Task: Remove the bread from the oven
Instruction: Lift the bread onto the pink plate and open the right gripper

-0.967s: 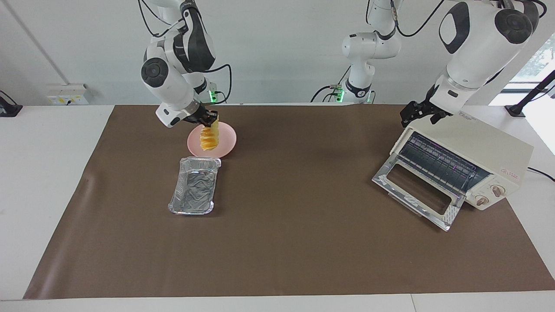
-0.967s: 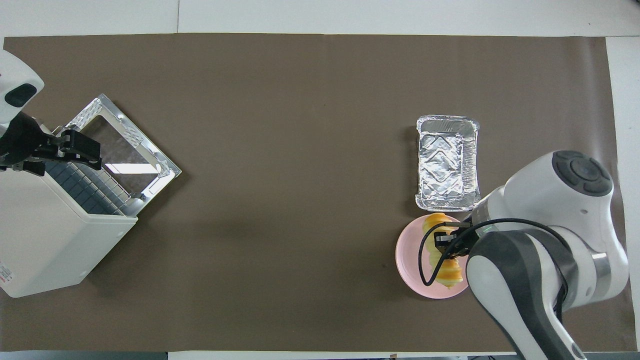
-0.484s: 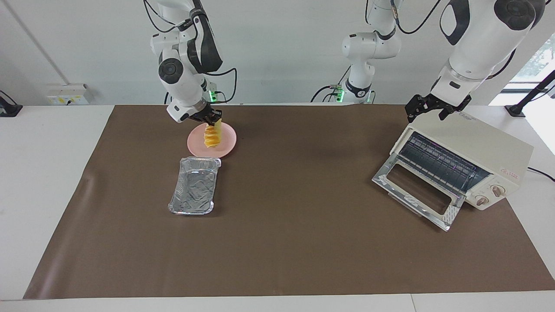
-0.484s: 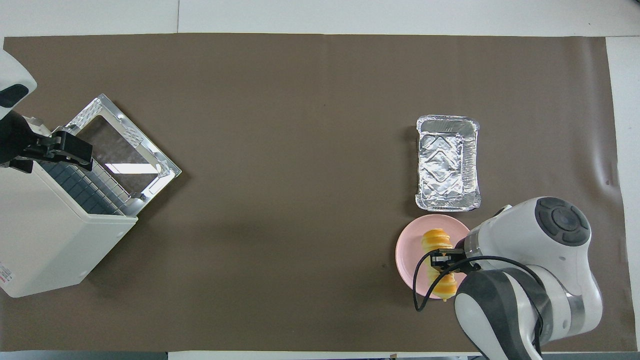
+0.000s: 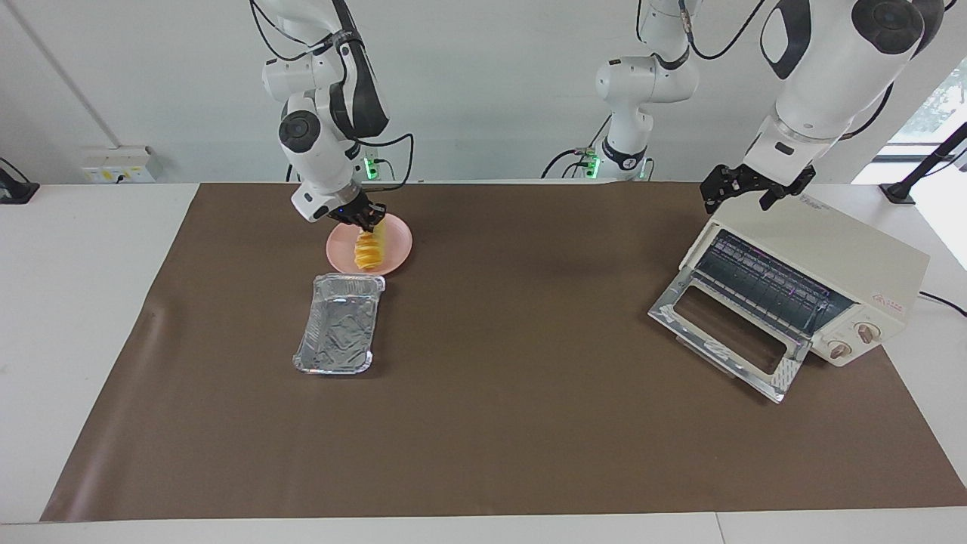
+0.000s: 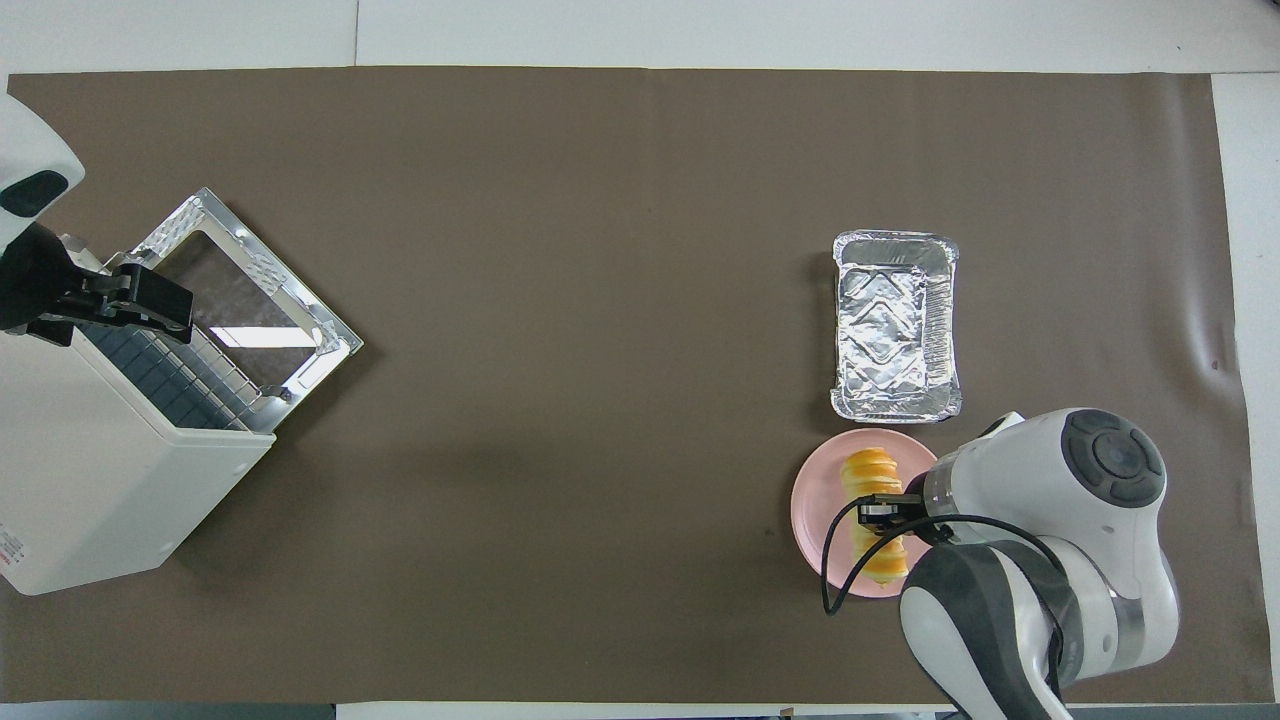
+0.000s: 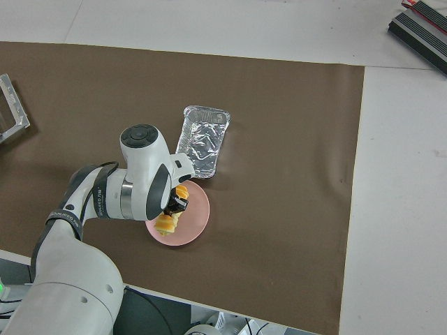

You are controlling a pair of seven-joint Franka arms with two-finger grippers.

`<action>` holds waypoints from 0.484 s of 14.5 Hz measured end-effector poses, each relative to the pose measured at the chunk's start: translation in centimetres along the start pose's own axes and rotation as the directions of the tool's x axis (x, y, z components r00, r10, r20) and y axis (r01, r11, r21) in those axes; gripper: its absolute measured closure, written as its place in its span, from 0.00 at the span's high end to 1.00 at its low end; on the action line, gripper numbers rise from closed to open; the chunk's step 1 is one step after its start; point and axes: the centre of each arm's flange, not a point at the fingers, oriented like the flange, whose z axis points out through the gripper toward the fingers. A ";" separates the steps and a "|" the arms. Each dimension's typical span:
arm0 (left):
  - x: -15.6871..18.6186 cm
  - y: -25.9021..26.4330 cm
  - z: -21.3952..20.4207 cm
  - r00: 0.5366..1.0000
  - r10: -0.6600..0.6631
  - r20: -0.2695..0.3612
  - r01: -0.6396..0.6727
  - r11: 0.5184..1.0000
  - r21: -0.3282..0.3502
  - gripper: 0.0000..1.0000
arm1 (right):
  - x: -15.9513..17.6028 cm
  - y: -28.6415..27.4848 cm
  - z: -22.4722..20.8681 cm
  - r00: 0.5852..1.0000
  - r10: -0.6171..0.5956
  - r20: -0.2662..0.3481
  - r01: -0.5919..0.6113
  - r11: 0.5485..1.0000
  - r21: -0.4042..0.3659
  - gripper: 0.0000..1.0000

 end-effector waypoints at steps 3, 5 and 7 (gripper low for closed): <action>0.0 -0.2 0.1 1.000 -0.003 0.003 0.003 1.000 0.000 1.00 | 0.8 0.0 0.5 1.000 0.004 -0.029 -0.003 1.000 0.006 0.06; 0.0 -0.7 0.1 1.000 -0.012 0.006 0.012 1.000 -0.001 1.00 | 1.2 0.0 0.6 0.999 0.007 -0.044 -0.006 1.000 0.010 0.11; 0.0 -0.9 0.1 1.000 -0.016 0.008 0.016 1.000 -0.001 1.00 | 1.9 0.3 -0.6 0.998 0.019 -0.063 -0.018 1.000 0.022 0.27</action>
